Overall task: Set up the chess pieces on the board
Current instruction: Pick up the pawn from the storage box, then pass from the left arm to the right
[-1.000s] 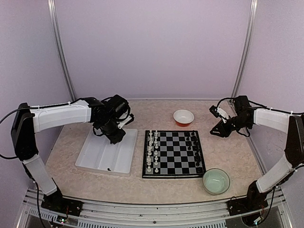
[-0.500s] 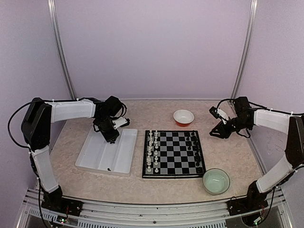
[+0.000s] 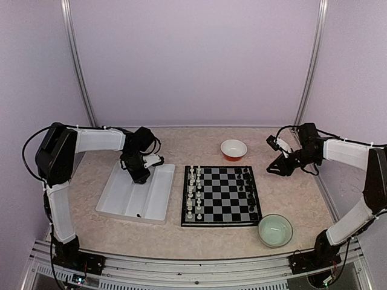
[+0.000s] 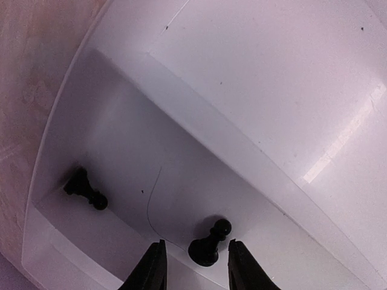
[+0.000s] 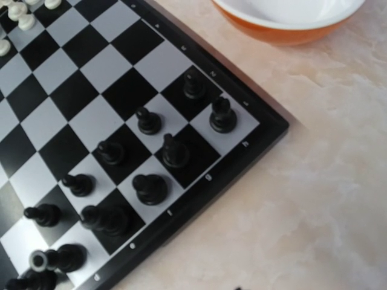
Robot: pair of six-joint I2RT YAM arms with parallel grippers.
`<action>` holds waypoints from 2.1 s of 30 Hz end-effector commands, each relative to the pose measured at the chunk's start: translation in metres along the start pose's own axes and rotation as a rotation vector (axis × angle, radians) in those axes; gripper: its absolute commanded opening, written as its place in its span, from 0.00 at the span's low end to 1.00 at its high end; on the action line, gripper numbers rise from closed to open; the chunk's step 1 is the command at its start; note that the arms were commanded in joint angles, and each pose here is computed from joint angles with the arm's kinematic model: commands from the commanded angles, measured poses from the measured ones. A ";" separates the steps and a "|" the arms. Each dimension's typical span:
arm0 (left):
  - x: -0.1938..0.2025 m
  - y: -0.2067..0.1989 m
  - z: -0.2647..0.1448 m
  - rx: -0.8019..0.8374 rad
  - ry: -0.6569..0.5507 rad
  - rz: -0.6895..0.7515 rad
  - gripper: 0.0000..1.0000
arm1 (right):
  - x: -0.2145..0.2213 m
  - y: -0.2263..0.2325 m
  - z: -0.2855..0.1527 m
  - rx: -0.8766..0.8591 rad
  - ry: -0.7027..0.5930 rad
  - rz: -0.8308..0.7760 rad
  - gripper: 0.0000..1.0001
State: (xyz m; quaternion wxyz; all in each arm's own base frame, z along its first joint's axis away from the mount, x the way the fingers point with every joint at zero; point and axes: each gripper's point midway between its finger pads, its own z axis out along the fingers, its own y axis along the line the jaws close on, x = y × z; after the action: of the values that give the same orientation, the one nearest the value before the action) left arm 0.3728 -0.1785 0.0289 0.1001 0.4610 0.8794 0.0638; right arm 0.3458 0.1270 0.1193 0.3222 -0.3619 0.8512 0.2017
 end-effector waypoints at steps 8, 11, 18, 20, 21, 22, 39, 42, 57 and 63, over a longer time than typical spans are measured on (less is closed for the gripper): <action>0.014 -0.007 0.013 0.048 0.035 -0.015 0.27 | 0.005 0.001 0.003 -0.020 0.009 0.003 0.28; 0.020 -0.009 0.015 0.048 0.053 -0.022 0.26 | 0.004 0.001 0.003 -0.020 0.008 0.003 0.28; 0.015 -0.016 0.020 0.069 0.053 -0.029 0.21 | 0.003 0.001 0.003 -0.022 0.006 0.002 0.28; 0.014 -0.019 0.023 0.073 0.064 -0.024 0.20 | 0.003 0.001 0.002 -0.019 0.004 0.001 0.28; 0.012 -0.019 0.023 0.070 0.067 -0.025 0.18 | 0.003 0.001 0.001 -0.019 0.005 0.001 0.28; 0.012 -0.020 0.024 0.068 0.073 -0.026 0.18 | 0.003 0.002 0.001 -0.020 0.003 -0.001 0.28; -0.036 -0.026 -0.131 0.026 -0.364 -0.225 0.11 | -0.105 0.057 -0.020 -0.235 -0.184 -0.129 0.28; -0.065 -0.060 -0.165 0.144 -0.557 -0.204 0.11 | -0.135 0.087 -0.013 -0.313 -0.207 -0.181 0.28; -0.138 -0.147 -0.228 0.466 -0.926 -0.119 0.12 | -0.198 0.194 0.031 -0.691 -0.184 -0.165 0.29; -0.153 -0.160 -0.220 0.484 -0.910 -0.098 0.12 | -0.198 0.219 0.036 -0.750 -0.153 -0.187 0.28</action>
State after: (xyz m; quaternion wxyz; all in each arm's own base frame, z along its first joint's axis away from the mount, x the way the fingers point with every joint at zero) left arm 0.2771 -0.3817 0.2161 0.3554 0.4080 0.7748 -0.3271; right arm 0.3224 0.3742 0.2515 0.2806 -0.5089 0.6676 0.4654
